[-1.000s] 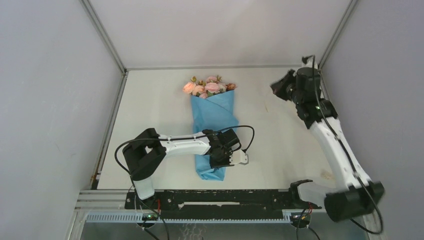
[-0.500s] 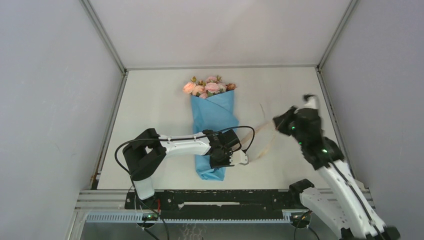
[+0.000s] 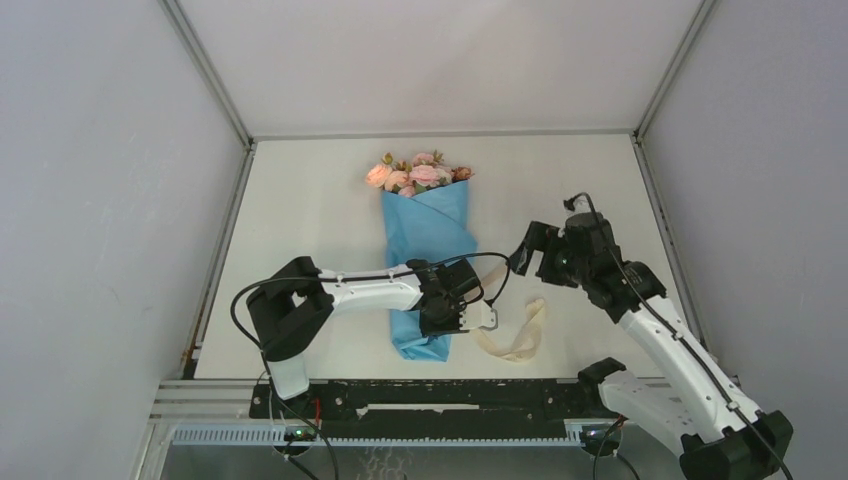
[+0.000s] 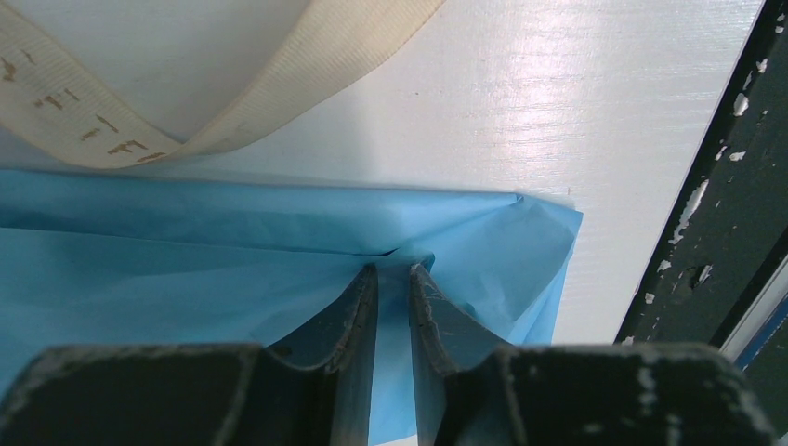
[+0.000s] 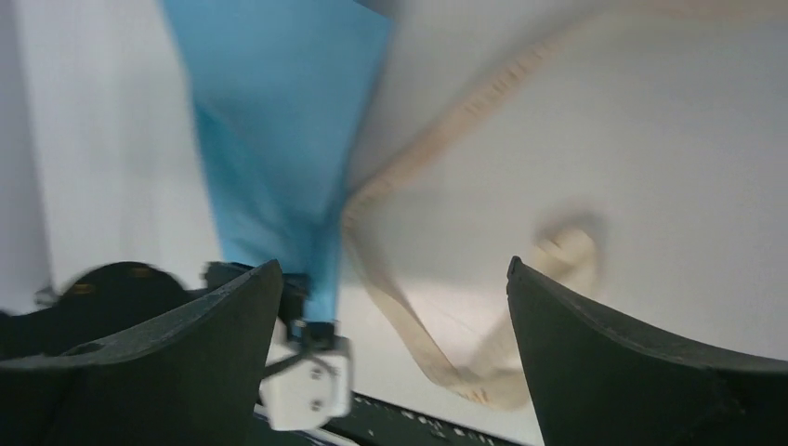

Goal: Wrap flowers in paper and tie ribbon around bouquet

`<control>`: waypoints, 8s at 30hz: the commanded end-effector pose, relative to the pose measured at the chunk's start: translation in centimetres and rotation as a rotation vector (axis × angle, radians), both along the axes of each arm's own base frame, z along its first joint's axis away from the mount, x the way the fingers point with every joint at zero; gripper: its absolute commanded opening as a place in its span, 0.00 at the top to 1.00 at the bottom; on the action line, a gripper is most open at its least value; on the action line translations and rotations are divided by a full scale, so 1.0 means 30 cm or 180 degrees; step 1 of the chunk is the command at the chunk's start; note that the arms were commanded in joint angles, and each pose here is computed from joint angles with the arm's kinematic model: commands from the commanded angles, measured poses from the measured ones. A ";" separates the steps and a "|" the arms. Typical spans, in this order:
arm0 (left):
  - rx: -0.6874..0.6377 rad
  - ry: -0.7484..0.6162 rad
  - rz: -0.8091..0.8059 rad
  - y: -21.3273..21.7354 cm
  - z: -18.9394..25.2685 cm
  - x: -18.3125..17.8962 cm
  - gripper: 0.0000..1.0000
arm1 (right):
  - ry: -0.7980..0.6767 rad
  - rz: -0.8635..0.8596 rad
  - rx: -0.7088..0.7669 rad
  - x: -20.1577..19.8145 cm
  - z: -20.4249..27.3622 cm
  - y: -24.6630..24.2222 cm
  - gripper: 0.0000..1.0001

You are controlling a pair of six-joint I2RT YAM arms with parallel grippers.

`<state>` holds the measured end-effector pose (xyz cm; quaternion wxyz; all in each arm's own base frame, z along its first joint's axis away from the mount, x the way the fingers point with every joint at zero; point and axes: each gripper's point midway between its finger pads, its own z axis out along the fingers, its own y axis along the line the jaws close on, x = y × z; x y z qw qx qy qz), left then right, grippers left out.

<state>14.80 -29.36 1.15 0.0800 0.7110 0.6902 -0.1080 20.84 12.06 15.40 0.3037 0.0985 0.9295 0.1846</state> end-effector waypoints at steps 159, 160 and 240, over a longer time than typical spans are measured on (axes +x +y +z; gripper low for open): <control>-0.0647 -0.0640 0.2011 0.719 0.343 0.221 0.49 | 0.0916 0.1406 0.0720 0.274 -0.308 0.369 1.00; -0.0570 -0.0574 0.1631 0.662 0.311 0.177 0.51 | 0.0918 0.1401 0.0731 0.275 -0.309 0.366 1.00; -0.2857 -0.1054 0.1963 0.409 1.248 0.297 1.00 | 0.1043 0.1481 0.0780 0.263 -0.360 0.386 1.00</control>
